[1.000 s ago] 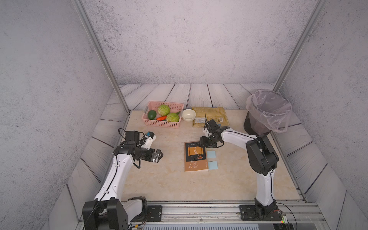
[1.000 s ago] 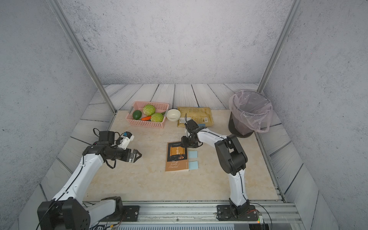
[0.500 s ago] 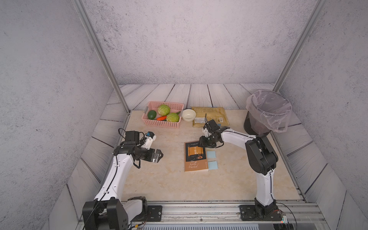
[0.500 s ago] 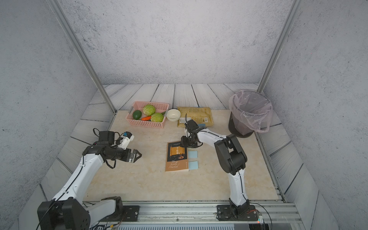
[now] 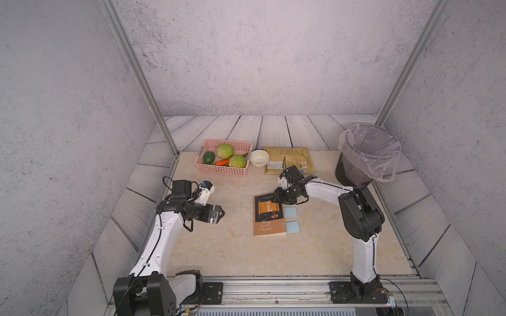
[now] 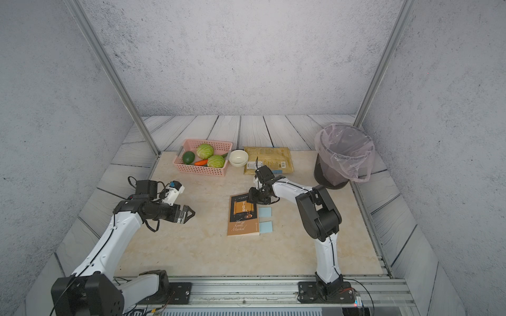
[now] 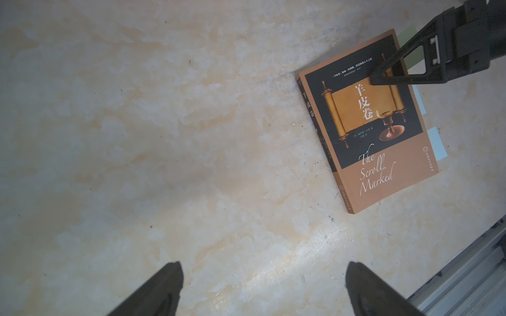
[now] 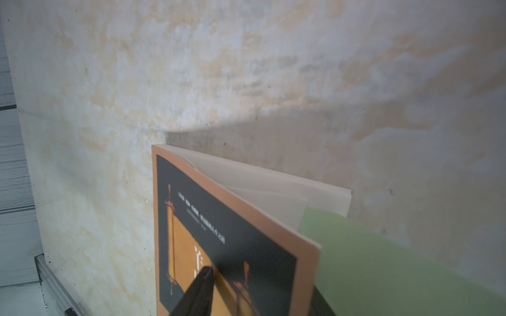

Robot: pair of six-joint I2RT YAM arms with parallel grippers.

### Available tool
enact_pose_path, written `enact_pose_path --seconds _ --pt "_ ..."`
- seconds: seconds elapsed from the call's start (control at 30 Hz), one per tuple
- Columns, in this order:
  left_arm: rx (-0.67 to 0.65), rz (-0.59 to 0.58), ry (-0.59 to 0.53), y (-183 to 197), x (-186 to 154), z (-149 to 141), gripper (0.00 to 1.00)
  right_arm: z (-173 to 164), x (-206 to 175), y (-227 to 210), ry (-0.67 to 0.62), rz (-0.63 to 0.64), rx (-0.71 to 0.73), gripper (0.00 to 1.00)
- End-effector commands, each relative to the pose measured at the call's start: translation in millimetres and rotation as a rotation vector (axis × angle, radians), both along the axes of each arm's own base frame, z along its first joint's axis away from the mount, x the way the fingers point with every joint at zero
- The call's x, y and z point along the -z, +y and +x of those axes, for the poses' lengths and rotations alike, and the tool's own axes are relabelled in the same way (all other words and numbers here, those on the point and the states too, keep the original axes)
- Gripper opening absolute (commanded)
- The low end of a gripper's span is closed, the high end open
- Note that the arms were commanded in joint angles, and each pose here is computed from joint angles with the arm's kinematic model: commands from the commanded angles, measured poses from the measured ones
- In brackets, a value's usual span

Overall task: Peel off the used sticky note
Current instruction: Open the book at the center of the board.

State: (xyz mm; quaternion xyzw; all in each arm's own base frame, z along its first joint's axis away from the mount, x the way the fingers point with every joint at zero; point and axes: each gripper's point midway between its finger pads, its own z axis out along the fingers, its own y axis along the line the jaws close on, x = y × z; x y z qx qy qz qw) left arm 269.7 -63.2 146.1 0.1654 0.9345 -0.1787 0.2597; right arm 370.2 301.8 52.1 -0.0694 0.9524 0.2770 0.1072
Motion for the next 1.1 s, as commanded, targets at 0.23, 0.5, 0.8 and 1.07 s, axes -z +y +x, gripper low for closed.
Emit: enact_pose_path --seconds 0.23,0.5,0.8,1.07 --pt "0.016 -0.014 0.001 -1.9 -0.4 -7.1 0.98 -13.2 -41.4 7.1 -0.014 0.096 -0.033 0.49" --pt "0.017 -0.014 -0.001 -1.9 -0.5 -7.4 0.98 -14.2 -34.2 6.0 -0.003 0.087 -0.031 0.49" --pt "0.018 -0.014 -0.003 -1.9 -1.0 -7.4 0.98 -16.3 -12.1 -3.9 0.014 0.027 -0.013 0.49" --pt "0.018 -0.015 -0.005 -1.9 -1.3 -7.6 0.98 -22.9 4.1 -3.6 0.044 0.032 -0.022 0.49"
